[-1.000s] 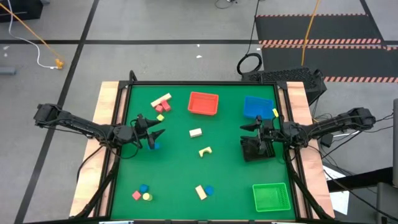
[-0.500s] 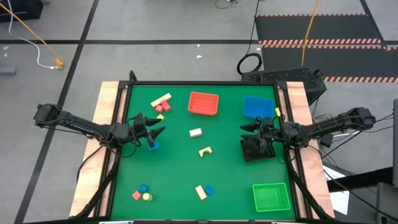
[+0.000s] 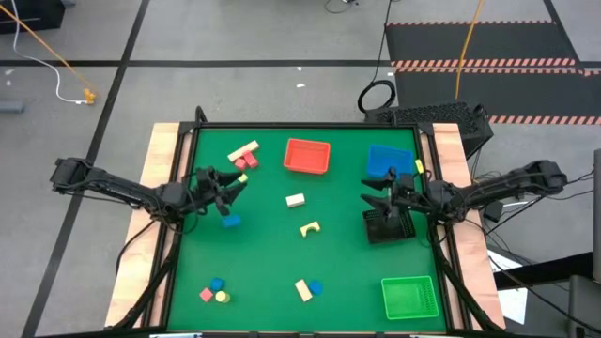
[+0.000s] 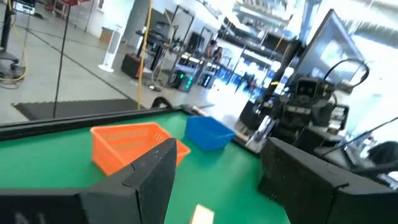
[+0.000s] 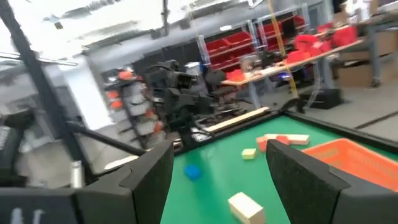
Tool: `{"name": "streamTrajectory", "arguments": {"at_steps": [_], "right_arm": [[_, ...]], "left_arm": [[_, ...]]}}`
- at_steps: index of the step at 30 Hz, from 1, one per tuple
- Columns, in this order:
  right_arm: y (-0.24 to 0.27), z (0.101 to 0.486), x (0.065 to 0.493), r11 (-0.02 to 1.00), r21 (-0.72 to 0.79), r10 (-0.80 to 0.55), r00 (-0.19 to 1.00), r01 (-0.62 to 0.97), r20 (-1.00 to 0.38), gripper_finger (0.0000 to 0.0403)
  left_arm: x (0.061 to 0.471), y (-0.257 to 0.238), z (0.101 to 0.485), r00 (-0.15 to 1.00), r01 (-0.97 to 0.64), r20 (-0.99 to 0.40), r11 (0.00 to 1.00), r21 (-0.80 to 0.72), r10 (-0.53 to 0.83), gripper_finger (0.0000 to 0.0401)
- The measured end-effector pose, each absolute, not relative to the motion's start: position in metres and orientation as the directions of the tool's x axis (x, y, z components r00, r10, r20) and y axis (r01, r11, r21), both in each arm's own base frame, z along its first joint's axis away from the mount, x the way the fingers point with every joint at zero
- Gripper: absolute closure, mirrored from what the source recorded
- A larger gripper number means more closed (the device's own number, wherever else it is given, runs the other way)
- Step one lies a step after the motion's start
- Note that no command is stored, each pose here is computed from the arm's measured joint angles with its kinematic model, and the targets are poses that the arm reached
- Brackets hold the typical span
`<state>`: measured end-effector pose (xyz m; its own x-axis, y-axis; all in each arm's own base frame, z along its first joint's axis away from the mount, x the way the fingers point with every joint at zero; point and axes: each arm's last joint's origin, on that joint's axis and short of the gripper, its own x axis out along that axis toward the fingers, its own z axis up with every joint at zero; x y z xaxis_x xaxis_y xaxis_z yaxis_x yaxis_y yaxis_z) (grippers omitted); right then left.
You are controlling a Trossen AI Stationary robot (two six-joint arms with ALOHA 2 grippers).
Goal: Sort & place blocks by color
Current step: Put the middle green block into the blue bin
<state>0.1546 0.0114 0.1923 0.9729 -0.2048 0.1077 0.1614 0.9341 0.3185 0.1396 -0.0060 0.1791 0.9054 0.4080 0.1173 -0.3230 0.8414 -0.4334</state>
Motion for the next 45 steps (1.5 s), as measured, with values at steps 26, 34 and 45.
{"name": "streamTrajectory", "arguments": {"at_steps": [26,34,45], "right_arm": [[0.026,0.184,0.264,0.986,0.146,-0.036,0.954,0.082,-0.298,0.0156],[0.035,0.159,0.291,0.999,0.012,0.043,0.923,-0.042,-0.383,0.0156],[0.037,0.123,0.305,0.998,0.018,0.070,0.914,-0.068,-0.400,0.0156]], "left_arm": [[0.161,-0.010,0.219,0.902,-0.432,-0.197,0.810,-0.397,0.384,0.0153],[0.159,-0.010,0.212,0.887,-0.460,-0.264,0.781,-0.422,0.380,0.0153],[0.159,-0.012,0.210,0.890,-0.450,-0.286,0.783,-0.430,0.355,0.0153]]}}
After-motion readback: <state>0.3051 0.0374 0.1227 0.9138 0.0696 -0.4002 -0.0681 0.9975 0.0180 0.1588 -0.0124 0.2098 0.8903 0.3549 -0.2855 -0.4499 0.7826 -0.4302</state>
